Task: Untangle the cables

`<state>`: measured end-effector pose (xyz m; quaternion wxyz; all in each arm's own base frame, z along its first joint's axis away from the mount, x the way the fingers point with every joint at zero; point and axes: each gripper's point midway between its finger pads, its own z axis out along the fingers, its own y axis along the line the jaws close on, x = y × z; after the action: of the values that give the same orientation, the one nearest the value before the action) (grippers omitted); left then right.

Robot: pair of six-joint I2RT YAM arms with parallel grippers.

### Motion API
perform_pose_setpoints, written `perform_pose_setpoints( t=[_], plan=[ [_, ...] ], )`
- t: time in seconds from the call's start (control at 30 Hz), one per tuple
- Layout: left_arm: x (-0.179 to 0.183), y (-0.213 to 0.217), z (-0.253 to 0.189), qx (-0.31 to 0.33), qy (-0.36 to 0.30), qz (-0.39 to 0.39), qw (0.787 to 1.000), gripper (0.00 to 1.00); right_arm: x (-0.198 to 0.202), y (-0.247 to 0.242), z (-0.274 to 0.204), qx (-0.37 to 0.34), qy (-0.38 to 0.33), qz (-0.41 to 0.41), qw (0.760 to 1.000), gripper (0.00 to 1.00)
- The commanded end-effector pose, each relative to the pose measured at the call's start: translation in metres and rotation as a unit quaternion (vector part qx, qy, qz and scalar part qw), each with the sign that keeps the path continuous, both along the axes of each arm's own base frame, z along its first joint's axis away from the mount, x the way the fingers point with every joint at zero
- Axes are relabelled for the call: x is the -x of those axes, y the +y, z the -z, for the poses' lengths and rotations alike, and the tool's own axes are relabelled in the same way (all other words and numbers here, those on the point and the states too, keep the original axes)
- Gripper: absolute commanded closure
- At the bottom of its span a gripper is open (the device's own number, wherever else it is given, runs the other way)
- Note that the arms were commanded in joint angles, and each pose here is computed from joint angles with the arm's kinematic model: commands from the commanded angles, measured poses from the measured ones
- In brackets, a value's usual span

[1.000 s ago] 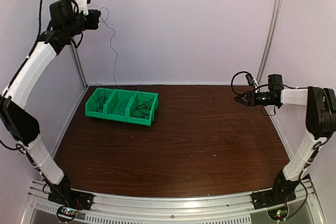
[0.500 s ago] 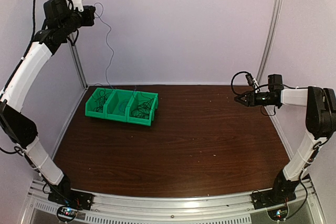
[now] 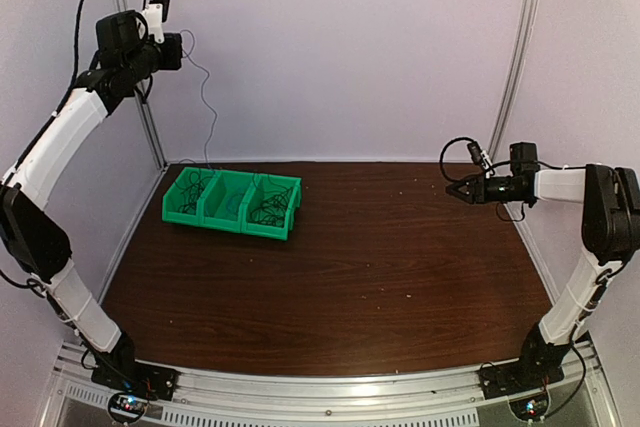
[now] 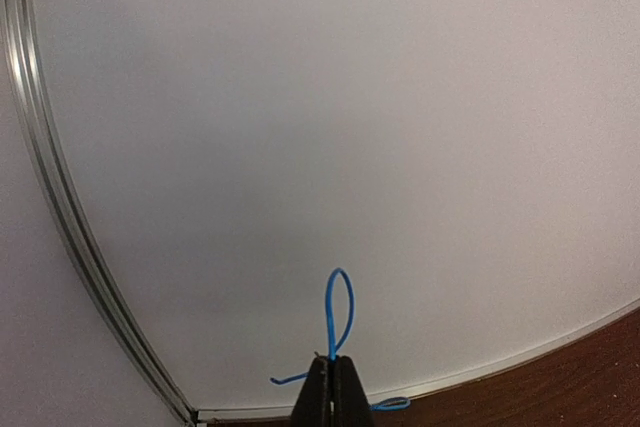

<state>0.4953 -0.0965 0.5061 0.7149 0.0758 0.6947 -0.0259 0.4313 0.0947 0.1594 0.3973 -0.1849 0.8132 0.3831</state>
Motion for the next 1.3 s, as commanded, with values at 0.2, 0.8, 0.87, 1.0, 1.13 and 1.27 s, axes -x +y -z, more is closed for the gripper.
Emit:
perform_pose_setpoints(
  t=[0.2, 0.8, 0.87, 1.0, 1.13, 1.27],
  plan=[
    [-0.026, 0.013, 0.039, -0.006, 0.022, -0.020, 1.000, 1.00, 0.002, 0.000, 0.007, 0.003, 0.001, -0.006, 1.000, 0.49],
    [-0.027, -0.056, 0.206, 0.128, 0.183, 0.151, 0.963, 1.00, 0.001, 0.000, 0.015, 0.004, 0.010, -0.008, 1.000, 0.49],
    [-0.021, -0.056, 0.230, 0.128, 0.204, 0.143, 0.960, 1.00, 0.001, 0.000, 0.015, 0.004, 0.011, -0.008, 1.000, 0.49],
    [-0.018, -0.049, 0.258, 0.122, 0.226, 0.111, 0.960, 1.00, 0.002, 0.000, 0.016, 0.003, 0.012, -0.010, 1.000, 0.49],
    [-0.018, -0.036, 0.286, 0.118, 0.254, 0.067, 0.958, 1.00, 0.002, 0.001, 0.016, 0.002, 0.013, -0.012, 1.000, 0.49],
    [-0.016, -0.019, 0.299, 0.107, 0.261, 0.017, 0.959, 1.00, 0.003, 0.001, 0.014, 0.002, 0.011, -0.013, 1.000, 0.49]
  ],
)
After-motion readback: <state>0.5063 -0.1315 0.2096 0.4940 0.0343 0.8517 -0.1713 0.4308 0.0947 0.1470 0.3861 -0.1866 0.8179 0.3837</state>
